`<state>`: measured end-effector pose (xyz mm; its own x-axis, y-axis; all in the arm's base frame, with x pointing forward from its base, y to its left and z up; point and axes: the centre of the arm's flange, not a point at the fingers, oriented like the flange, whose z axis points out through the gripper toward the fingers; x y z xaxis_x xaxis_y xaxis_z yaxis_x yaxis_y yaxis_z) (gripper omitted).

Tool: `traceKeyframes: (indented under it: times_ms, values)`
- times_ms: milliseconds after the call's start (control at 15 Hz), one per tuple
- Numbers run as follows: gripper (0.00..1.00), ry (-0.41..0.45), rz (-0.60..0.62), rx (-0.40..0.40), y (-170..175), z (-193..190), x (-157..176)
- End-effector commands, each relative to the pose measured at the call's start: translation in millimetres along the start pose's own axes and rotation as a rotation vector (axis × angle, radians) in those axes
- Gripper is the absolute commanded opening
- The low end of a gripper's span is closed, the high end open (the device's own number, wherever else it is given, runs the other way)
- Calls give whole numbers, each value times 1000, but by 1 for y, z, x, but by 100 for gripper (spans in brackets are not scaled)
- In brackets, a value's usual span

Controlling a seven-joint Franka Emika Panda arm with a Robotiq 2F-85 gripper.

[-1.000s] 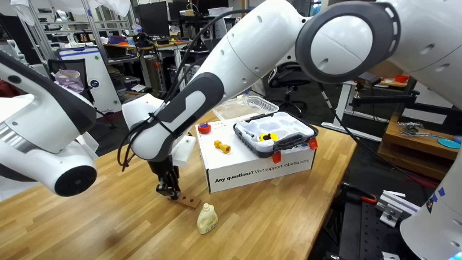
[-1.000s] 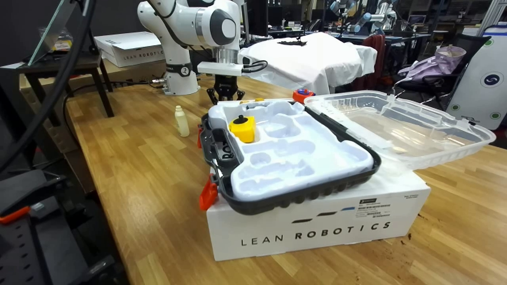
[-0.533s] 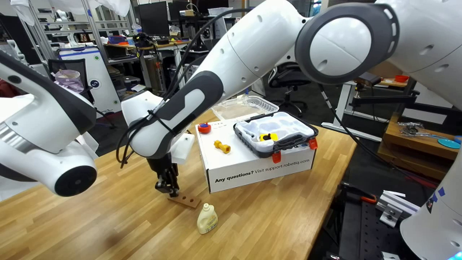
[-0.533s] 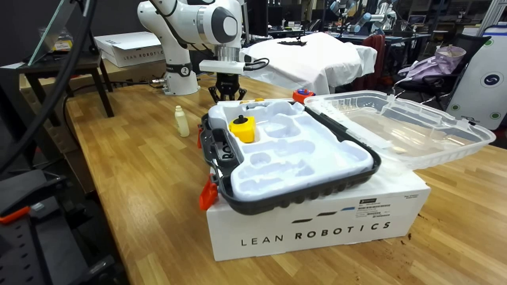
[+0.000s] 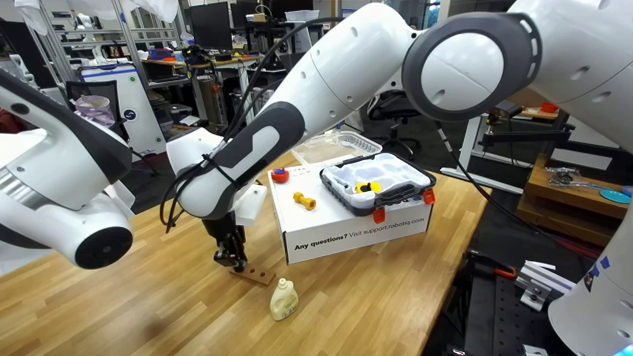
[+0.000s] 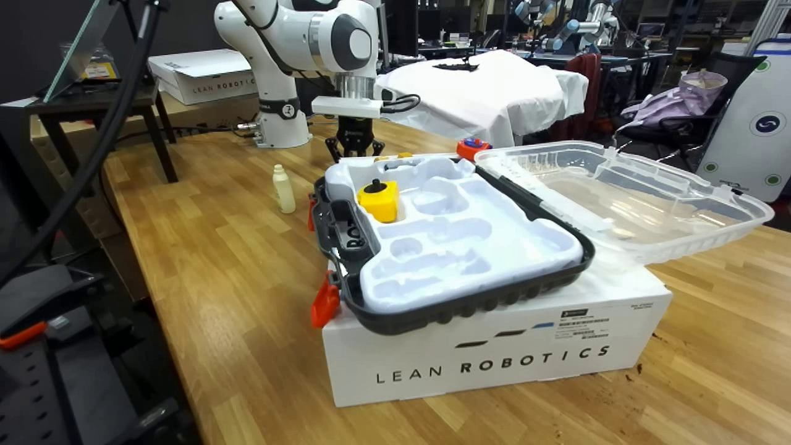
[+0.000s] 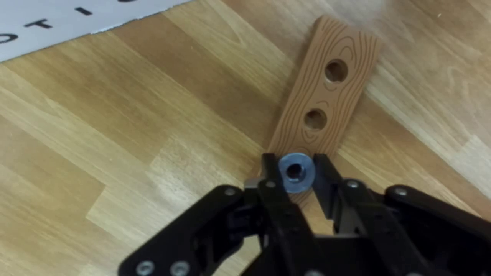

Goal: Move the nut from the box to the wooden block

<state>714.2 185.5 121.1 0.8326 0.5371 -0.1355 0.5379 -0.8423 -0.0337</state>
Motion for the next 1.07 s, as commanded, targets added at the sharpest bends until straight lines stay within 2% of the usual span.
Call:
traceKeyframes:
  times_ms: [0,533,600,667,733,1000]
  values:
    - [7,-25,-16,-2,5,3,6]
    - [7,-25,-17,10,2,3,4]
    - [19,-27,-20,12,1,3,5]
    - [52,-30,-24,16,0,2,5]
    - [53,-28,-31,33,-3,2,5]
    - [79,-27,-69,93,-17,-1,6]
